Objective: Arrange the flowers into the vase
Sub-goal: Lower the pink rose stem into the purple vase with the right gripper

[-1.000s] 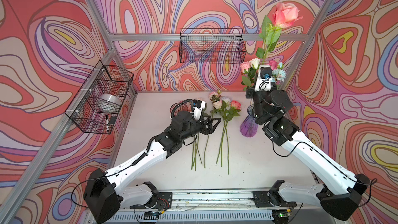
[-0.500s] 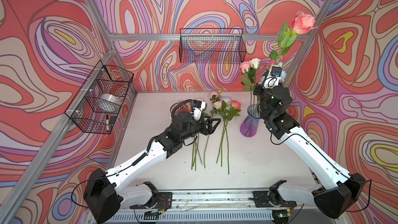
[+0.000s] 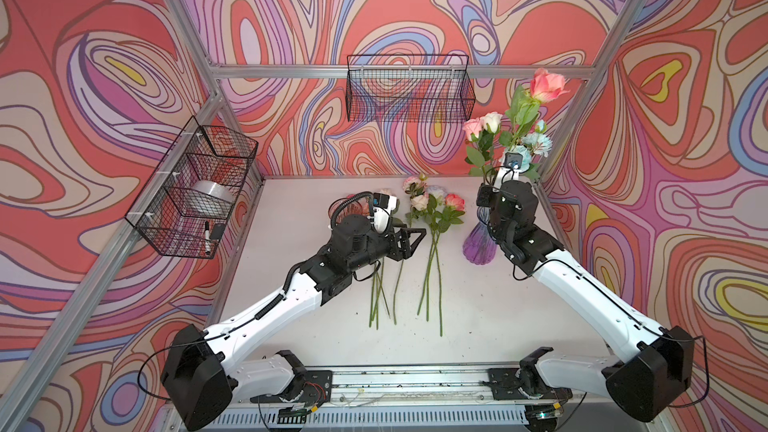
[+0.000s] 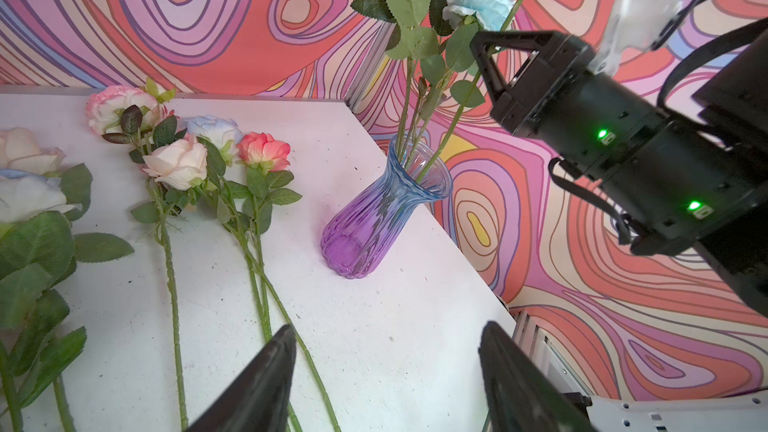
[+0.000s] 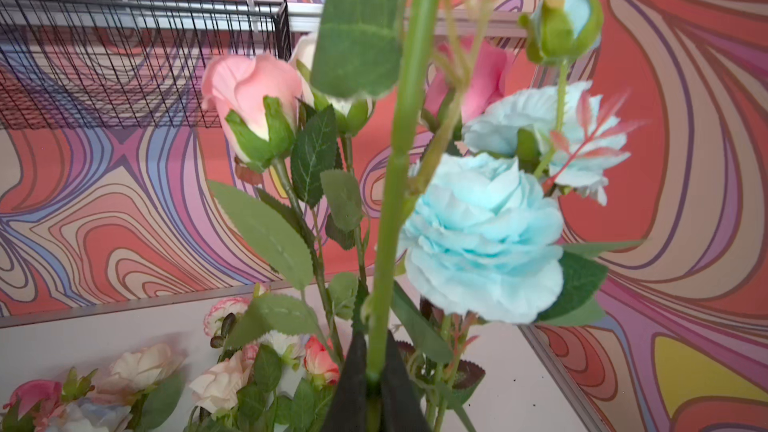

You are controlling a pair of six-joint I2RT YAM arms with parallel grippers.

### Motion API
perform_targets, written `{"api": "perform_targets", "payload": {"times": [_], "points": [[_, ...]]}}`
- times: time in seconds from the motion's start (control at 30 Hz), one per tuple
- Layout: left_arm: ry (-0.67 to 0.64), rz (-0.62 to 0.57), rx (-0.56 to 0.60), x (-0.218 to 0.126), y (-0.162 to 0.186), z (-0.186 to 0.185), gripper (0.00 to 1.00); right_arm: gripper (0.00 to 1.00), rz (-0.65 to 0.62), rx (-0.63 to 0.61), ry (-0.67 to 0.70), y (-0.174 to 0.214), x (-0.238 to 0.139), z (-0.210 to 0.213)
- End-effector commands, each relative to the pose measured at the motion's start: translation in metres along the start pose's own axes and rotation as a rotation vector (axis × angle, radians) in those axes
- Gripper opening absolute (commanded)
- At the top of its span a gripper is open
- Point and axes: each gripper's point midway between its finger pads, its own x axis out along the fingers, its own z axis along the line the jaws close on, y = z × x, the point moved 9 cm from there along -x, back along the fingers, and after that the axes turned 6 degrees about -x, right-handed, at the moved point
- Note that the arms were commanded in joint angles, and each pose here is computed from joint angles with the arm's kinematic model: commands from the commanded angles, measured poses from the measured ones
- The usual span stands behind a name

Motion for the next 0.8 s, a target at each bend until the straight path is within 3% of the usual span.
{"api": "perform_targets", "payload": {"times": [0.0,0.3,0.77], "points": [[0.009,0.008,0.006,0.003,0.003,0.0,0.7,0.1,0.022,0.035,-0.007,0.006,-0.011,-0.007],[-0.001,0.014,-0.002,0.005,0.004,0.002,0.71,0.22,0.064,0.065,-0.029,0.013,-0.019,-0.011],[-0.012,0.023,-0.002,0.008,0.006,0.005,0.71,0.3,0.078,0.134,-0.059,0.002,-0.043,-0.024]]}}
